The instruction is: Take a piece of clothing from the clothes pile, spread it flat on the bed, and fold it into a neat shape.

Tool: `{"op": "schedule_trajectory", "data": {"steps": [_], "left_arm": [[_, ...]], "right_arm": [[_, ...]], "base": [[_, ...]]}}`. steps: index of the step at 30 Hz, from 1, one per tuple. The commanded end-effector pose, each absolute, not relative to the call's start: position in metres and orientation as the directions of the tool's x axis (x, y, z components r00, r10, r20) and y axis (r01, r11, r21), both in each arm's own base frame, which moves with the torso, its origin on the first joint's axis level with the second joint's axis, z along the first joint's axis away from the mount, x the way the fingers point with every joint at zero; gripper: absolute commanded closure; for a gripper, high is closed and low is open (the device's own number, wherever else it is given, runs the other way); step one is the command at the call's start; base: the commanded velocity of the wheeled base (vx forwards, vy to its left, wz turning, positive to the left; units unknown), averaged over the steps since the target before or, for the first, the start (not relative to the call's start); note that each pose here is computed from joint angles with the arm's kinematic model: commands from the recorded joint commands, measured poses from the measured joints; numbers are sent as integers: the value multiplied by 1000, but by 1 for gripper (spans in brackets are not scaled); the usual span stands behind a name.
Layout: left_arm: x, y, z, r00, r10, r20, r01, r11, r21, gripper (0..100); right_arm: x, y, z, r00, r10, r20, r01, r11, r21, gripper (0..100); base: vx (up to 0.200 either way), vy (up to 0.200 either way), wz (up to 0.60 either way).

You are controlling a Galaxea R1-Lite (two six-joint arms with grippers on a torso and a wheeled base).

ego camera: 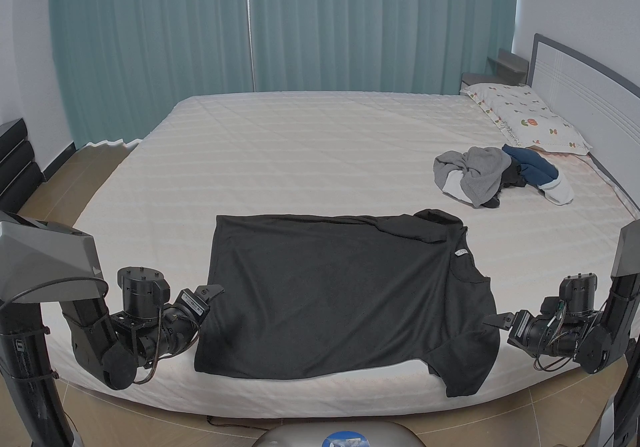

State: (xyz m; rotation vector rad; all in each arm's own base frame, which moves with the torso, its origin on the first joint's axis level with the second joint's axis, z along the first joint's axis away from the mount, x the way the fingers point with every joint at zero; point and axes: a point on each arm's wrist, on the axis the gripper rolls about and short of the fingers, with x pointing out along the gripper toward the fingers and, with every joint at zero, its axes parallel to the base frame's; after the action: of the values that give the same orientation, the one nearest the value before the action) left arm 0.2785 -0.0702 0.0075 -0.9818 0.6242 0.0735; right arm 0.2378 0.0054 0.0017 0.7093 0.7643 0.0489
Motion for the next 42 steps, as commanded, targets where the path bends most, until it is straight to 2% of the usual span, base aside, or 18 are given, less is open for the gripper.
{"op": "schedule_trajectory", "data": {"steps": [1,12,16,22,27,35,42], "left_arm": [[276,-76,5,812,-233,-535,-329,575,-749,0],[270,-74,4,807,-220,-548,-340,585,-736,0],[273,-62,6,818,-195,-541,-354,572,-740,0],[281,-34,15,842,-214,-495,-326,529,-784,0],[285,-14,17,859,-213,-466,-315,497,-808,0],[290,-10,12,868,-203,-454,-310,493,-813,0],[296,-10,5,862,-206,-463,-317,493,-810,0]], "right_arm": [[236,8,-6,707,296,-643,212,778,591,0],[242,12,-21,726,295,-621,184,786,590,0],[246,21,-26,739,318,-594,128,799,587,0],[250,41,-39,702,375,-606,19,840,543,0],[267,51,-44,713,399,-577,-26,838,546,0],[267,56,-62,693,409,-594,-33,841,540,0],[265,56,-61,699,410,-586,-40,840,541,0]], "base": [[0,-200,0],[0,-200,0],[0,0,0],[0,0,0],[0,0,0],[0,0,0],[0,0,0]]}}
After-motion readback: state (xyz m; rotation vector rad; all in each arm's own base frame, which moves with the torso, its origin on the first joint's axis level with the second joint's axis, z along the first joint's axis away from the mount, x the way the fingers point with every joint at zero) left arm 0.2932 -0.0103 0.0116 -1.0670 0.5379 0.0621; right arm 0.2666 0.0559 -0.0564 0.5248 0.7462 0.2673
